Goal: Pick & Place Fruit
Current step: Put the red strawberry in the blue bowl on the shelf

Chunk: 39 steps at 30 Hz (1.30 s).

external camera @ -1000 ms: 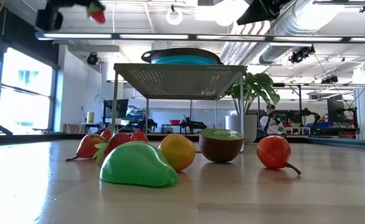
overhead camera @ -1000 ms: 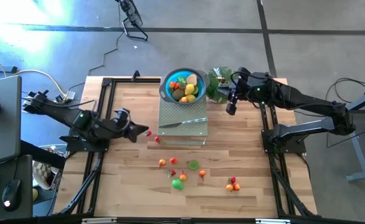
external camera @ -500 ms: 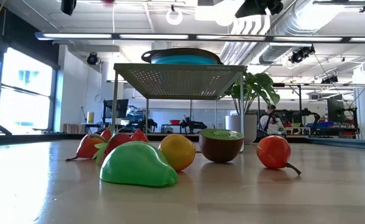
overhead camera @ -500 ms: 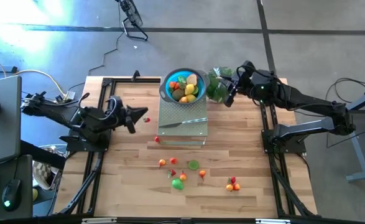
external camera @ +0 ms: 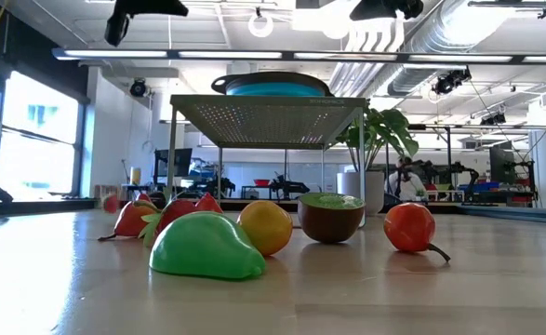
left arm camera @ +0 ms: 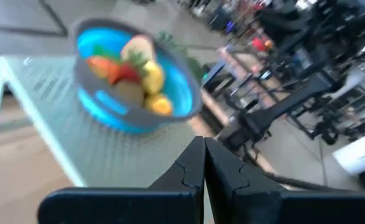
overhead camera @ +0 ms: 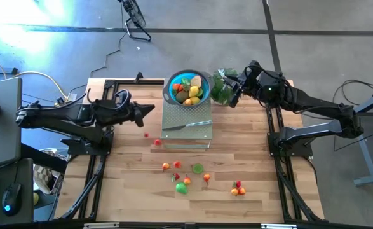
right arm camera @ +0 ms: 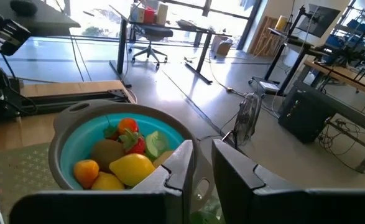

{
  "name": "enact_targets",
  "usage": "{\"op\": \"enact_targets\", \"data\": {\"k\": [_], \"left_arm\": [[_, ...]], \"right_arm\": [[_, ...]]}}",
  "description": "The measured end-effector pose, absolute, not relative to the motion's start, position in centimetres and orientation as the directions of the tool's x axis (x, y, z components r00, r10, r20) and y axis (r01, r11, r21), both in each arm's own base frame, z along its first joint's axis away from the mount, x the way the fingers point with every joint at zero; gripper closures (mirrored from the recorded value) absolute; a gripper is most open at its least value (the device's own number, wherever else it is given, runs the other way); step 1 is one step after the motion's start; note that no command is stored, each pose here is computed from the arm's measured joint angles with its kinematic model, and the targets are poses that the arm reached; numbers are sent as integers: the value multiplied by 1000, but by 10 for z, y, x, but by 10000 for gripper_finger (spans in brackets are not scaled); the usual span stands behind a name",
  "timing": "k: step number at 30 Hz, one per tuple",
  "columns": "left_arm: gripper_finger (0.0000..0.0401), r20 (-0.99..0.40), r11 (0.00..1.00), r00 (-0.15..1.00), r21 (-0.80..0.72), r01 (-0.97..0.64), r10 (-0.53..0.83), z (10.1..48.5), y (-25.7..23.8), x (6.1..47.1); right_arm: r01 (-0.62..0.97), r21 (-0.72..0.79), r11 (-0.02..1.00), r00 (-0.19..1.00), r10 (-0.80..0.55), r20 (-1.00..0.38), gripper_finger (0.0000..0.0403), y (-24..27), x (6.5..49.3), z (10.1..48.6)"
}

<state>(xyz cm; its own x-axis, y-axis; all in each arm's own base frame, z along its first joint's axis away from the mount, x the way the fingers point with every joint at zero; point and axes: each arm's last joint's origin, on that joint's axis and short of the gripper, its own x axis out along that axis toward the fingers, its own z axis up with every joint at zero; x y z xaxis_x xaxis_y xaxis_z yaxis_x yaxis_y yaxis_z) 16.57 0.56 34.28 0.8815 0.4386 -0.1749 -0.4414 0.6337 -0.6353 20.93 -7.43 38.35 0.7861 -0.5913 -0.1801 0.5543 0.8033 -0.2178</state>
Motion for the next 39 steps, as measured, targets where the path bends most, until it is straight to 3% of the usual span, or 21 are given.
{"op": "enact_targets", "data": {"k": [8,16,18,21,25,29,33,39], "left_arm": [[401,-401,516,829,-651,-557,390,322,5,147],[401,-700,348,683,-599,-721,211,292,0,139],[401,-757,354,636,-559,-749,150,286,-2,139],[401,-824,446,559,-467,-764,96,278,-4,142],[401,-871,560,484,-362,-746,82,269,-5,147],[394,-895,595,438,-306,-744,88,263,-5,154],[359,-925,551,373,-273,-789,77,256,-6,158],[255,-963,495,269,-226,-839,17,248,-7,159]], "right_arm": [[553,-221,803,786,-591,-181,350,-74,209,383],[553,-222,803,786,-591,-181,350,-74,209,383],[553,-222,803,786,-591,-181,350,-74,209,383],[553,-223,803,786,-591,-181,350,-74,209,383],[552,-224,803,786,-591,-181,350,-74,209,383],[551,-225,804,786,-590,-182,350,-74,209,383],[547,-227,806,786,-588,-192,350,-74,209,382],[537,-253,805,783,-587,-205,350,-74,209,381]]}}
